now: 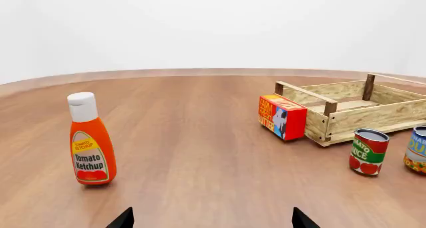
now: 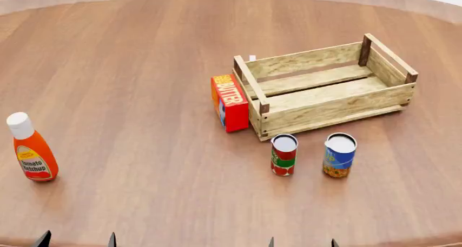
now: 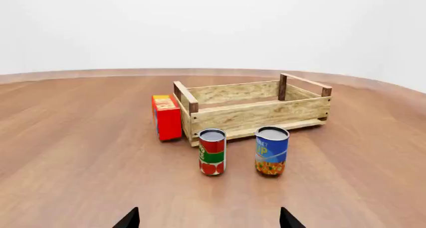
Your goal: Pick up the tomato sauce, and put it in the wooden tray.
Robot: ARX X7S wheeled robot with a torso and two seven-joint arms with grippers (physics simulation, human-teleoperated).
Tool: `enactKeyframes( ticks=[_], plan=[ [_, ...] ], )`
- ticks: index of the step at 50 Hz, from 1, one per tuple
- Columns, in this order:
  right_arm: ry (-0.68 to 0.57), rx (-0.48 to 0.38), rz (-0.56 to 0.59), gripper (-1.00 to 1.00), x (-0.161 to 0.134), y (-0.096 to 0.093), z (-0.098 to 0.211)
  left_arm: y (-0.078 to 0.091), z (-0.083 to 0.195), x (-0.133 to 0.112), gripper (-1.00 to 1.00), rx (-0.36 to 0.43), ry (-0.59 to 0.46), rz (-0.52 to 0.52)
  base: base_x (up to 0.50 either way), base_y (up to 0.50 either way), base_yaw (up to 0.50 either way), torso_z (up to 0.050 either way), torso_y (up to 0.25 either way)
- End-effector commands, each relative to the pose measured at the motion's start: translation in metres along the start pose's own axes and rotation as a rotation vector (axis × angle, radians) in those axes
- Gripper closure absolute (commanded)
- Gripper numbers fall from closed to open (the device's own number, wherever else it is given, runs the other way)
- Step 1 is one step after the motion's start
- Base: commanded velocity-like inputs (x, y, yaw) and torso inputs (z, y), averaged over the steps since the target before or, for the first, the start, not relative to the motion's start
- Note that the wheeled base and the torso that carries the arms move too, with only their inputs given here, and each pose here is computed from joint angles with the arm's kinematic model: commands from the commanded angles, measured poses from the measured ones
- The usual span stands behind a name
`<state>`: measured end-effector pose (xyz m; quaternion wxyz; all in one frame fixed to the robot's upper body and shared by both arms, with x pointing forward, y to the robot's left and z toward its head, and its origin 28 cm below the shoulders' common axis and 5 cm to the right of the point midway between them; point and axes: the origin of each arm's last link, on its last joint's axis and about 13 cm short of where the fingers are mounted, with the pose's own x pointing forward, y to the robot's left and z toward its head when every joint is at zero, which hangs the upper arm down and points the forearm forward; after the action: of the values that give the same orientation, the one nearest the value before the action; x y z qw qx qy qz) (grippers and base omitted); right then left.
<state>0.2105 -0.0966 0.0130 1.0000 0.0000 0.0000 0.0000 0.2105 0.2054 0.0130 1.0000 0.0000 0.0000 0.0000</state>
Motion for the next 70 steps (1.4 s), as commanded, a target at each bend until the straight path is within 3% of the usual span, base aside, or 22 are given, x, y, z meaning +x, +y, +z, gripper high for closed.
enactKeyframes(
  ticks=[1,3,4,10,24,29,30,31,50,70],
  plan=[
    [0.000,0.000,0.000,-1.00,0.0000,0.0003,0.0000,-0.0002,-0.0001,0.0000,-1.00,0.000,0.000,0.000,0.00,0.00,0.00,0.000,0.000],
    [0.009,0.003,0.008,-1.00,-0.0011,0.0011,-0.0003,0.0000,0.0000,0.0000,-1.00,0.003,0.000,0.001,0.00,0.00,0.00,0.000,0.000],
    [0.050,0.004,0.079,-1.00,-0.0016,0.0025,-0.0025,0.0001,0.0000,0.0000,-1.00,0.005,0.001,0.000,0.00,0.00,0.00,0.000,0.000],
    [0.051,-0.026,0.022,-1.00,-0.0013,0.0037,-0.0034,0.0002,0.0000,0.0000,-1.00,0.013,0.002,0.001,0.00,0.00,0.00,0.000,0.000],
    [0.052,-0.022,0.016,-1.00,0.0010,0.0036,-0.0044,0.0003,0.0000,0.0002,-1.00,0.026,-0.007,0.010,0.00,0.00,0.00,0.000,0.000],
    [0.050,-0.020,0.016,-1.00,0.0005,0.0038,-0.0040,0.0007,-0.0003,-0.0007,-1.00,0.062,0.037,0.003,0.00,0.00,0.00,0.000,0.000],
    [0.000,-0.018,0.017,-1.00,-0.0001,0.0038,0.0000,0.0006,-0.0003,-0.0015,-1.00,0.053,0.078,-0.018,0.00,0.00,0.00,0.000,0.000],
    [0.051,-0.016,0.015,-1.00,0.0014,0.0035,-0.0045,0.0001,-0.0004,-0.0021,-1.00,0.055,0.078,-0.024,0.00,0.00,0.00,0.000,0.000],
    [0.046,-0.018,0.030,-1.00,-0.0011,0.0056,-0.0030,0.0000,-0.0019,-0.0018,-1.00,0.060,0.076,-0.024,0.01,0.00,0.00,0.000,0.000],
    [0.043,-0.024,0.036,-1.00,-0.0028,0.0066,-0.0016,-0.0003,-0.0014,-0.0017,-1.00,0.061,0.076,-0.025,0.47,0.00,0.00,0.000,0.000]
  ],
)
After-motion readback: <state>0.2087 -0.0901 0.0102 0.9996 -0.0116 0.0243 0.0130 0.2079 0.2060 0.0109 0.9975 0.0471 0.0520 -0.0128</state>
